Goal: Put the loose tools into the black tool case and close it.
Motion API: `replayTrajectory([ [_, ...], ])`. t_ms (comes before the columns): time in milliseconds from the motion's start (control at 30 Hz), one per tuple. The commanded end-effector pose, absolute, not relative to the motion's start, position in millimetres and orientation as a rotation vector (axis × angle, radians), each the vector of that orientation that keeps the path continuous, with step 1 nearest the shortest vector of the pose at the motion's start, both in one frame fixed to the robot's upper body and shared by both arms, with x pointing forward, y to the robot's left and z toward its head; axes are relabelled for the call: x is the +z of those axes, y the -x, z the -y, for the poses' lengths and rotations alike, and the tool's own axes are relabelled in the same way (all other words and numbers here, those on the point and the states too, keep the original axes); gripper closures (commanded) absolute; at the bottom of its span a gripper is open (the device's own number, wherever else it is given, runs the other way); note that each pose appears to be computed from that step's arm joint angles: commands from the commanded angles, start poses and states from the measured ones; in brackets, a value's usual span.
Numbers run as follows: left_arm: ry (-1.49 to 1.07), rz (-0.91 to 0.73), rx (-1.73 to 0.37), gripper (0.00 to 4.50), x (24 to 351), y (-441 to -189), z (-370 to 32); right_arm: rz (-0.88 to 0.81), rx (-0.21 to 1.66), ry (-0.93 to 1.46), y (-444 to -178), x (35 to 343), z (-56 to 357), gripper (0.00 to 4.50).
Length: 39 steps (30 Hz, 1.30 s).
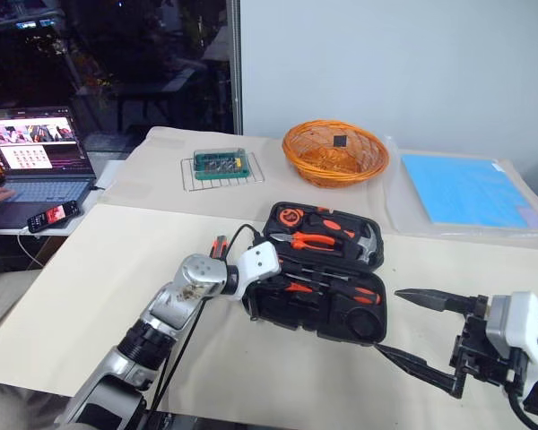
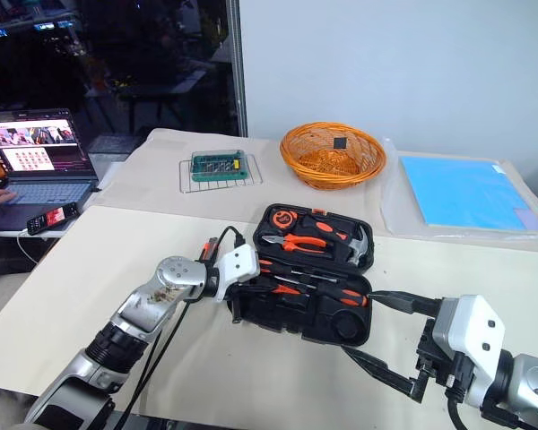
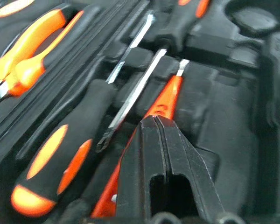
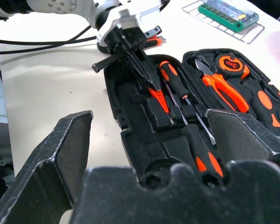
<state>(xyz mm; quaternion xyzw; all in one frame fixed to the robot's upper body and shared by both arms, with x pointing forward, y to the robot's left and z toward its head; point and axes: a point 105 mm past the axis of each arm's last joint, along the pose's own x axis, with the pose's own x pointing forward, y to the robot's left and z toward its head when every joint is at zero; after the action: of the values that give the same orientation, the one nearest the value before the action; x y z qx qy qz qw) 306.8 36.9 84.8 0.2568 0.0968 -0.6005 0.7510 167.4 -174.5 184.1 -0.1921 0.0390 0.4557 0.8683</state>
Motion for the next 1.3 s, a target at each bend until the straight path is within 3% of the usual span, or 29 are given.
replayTrajectory([
  [33, -0.523, -0.244, -1.257, 4.48, 63.7, -311.4, -45.3, -0.061, 0.971, 0.425, -167.5, 189.8, 171.9, 0.00],
  [233, -0.187, 0.006, -1.010, 4.48, 147.8, -334.0, -75.1, -0.038, 1.002, 0.416, -171.5, 191.3, 169.7, 0.00],
  [333, -0.080, 0.012, -0.816, 3.79, 169.4, -333.0, -107.5, -0.022, 1.032, 0.406, -175.6, 191.7, 168.0, 0.00],
  [400, -0.051, -0.026, -0.680, 3.08, 170.7, -329.1, -126.3, -0.017, 1.052, 0.400, -178.6, 191.6, 167.2, 0.00],
  [567, -0.012, -0.173, -0.407, 1.14, 151.8, -313.2, -148.9, 0.000, 1.098, 0.389, -187.1, 194.3, 166.8, 0.00],
  [667, -0.022, -0.285, -0.304, 0.18, 134.3, -310.9, -149.0, 0.020, 1.136, 0.391, -189.6, 199.6, 165.9, 0.00],
  [700, -0.024, -0.316, -0.276, 0.07, 129.5, -311.4, -148.0, 0.032, 1.150, 0.392, -189.8, 203.1, 165.7, 0.00],
  [933, -0.079, -0.456, -0.213, 0.07, 94.2, -313.8, -144.0, 0.047, 1.177, 0.422, -191.1, 212.9, 167.6, 0.00],
  [1033, -0.099, -0.459, -0.215, 0.75, 87.1, -314.7, -145.2, 0.048, 1.171, 0.424, -190.6, 214.1, 167.2, 0.00],
  [1133, -0.121, -0.452, -0.219, 1.83, 83.0, -314.0, -150.0, 0.042, 1.157, 0.428, -189.2, 213.3, 168.7, 0.00],
  [1200, -0.070, -0.349, -0.289, 2.61, 100.4, -317.7, -146.4, 0.042, 1.143, 0.424, -188.4, 212.7, 169.2, 0.00],
  [1300, 0.030, -0.169, -0.470, 2.70, 139.2, -318.7, -139.3, 0.046, 1.118, 0.411, -186.8, 212.1, 169.9, 0.00],
])
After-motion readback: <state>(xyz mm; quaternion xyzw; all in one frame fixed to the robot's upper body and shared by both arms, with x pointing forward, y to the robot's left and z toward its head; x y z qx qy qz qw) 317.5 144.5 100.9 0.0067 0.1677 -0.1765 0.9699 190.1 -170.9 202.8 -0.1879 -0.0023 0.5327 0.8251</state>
